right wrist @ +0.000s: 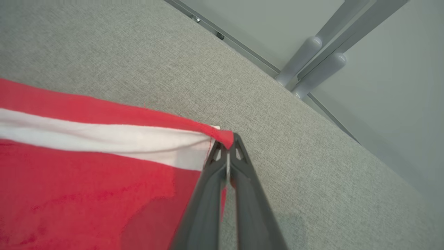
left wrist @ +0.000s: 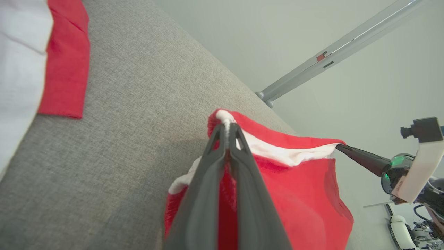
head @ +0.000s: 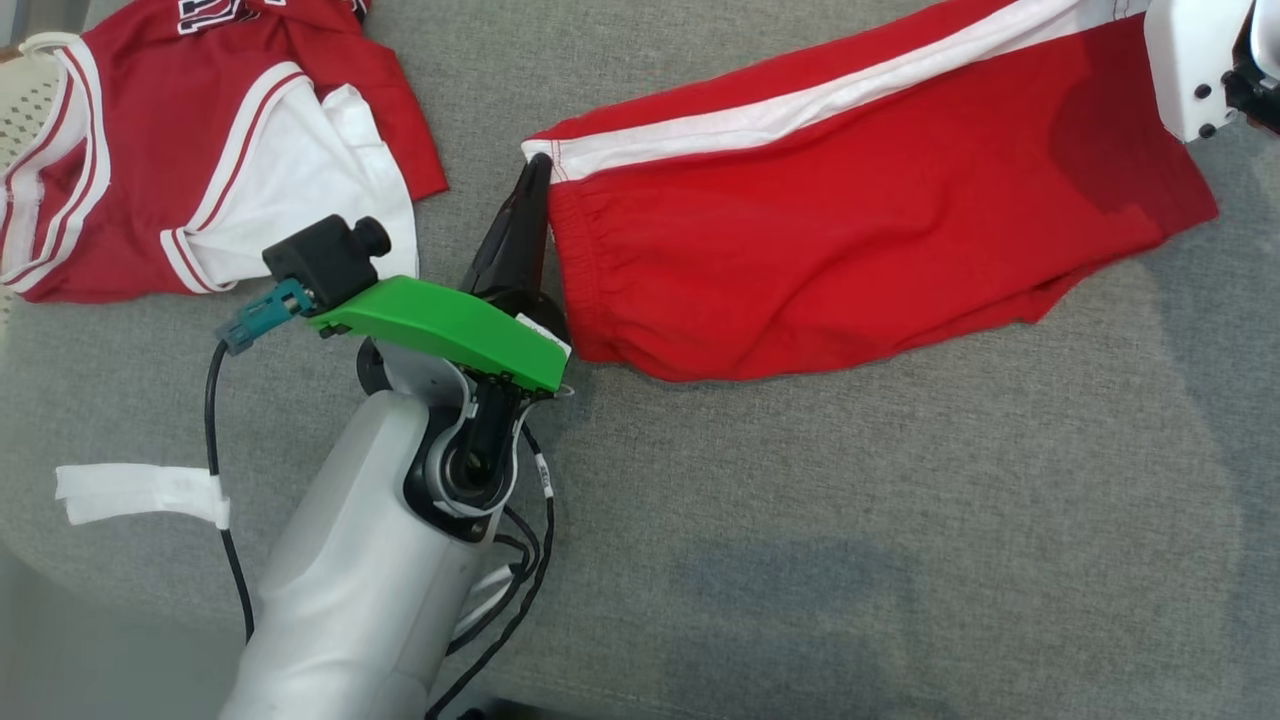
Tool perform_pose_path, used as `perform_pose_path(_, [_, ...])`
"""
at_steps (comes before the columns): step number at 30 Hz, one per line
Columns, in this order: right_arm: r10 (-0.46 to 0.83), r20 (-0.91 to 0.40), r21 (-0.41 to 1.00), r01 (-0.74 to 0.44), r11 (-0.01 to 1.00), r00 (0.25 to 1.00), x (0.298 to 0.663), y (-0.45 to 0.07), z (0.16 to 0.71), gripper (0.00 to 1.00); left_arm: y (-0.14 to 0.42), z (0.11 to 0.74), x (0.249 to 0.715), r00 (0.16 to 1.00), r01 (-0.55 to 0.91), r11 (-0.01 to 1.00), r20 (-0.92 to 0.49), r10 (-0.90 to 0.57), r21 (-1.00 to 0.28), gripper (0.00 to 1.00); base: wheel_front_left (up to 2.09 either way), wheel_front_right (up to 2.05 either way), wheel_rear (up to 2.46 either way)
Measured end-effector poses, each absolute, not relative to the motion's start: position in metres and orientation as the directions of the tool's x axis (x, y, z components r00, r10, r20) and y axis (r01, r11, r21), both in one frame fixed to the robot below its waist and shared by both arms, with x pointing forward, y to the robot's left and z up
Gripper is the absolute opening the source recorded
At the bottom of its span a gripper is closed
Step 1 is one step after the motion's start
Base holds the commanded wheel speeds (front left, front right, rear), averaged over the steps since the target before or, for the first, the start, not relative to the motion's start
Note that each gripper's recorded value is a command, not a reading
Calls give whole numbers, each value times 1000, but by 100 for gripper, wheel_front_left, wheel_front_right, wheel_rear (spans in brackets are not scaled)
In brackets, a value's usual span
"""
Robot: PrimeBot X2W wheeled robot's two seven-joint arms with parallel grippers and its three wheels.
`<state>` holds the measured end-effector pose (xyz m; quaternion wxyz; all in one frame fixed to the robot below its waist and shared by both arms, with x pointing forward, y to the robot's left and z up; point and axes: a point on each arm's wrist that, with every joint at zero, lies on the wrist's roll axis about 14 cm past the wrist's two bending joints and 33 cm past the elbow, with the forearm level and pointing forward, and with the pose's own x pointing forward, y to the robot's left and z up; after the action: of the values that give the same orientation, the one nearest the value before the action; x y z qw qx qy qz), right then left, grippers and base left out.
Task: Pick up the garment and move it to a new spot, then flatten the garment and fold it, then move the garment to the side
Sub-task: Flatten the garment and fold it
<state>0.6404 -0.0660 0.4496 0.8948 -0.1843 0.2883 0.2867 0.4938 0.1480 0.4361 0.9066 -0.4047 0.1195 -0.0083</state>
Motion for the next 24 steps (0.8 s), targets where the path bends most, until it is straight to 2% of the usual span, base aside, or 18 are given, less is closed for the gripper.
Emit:
perform_pose_path(1, [414,-615,-156,-619,770,671,643,-63,448,10,148,434,494,970,-87,670,-216,-111,-737,0,0,0,0])
perform_pose_path(2, [426,-603,-150,-620,770,675,645,-59,448,100,148,431,495,968,-89,675,-224,-115,-732,23,0,0,0])
perform_pose_path(3, [436,-592,-147,-623,768,678,647,-54,448,100,147,429,495,967,-89,679,-227,-117,-728,100,0,0,0])
perform_pose_path(9, [488,-506,-107,-613,783,711,660,-35,455,100,156,430,499,977,-93,704,-201,-72,-704,100,0,0,0])
perform_pose_path(16, [532,-369,-29,-582,813,762,657,-30,478,100,174,463,501,997,-17,815,-71,-30,-579,100,0,0,0])
perform_pose_path(21, [457,-266,45,-462,886,849,656,-66,489,100,198,496,483,997,-35,878,40,61,-477,100,0,0,0])
perform_pose_path(24, [422,-238,81,-416,906,875,643,-76,484,100,205,509,465,992,-49,911,86,92,-410,100,0,0,0])
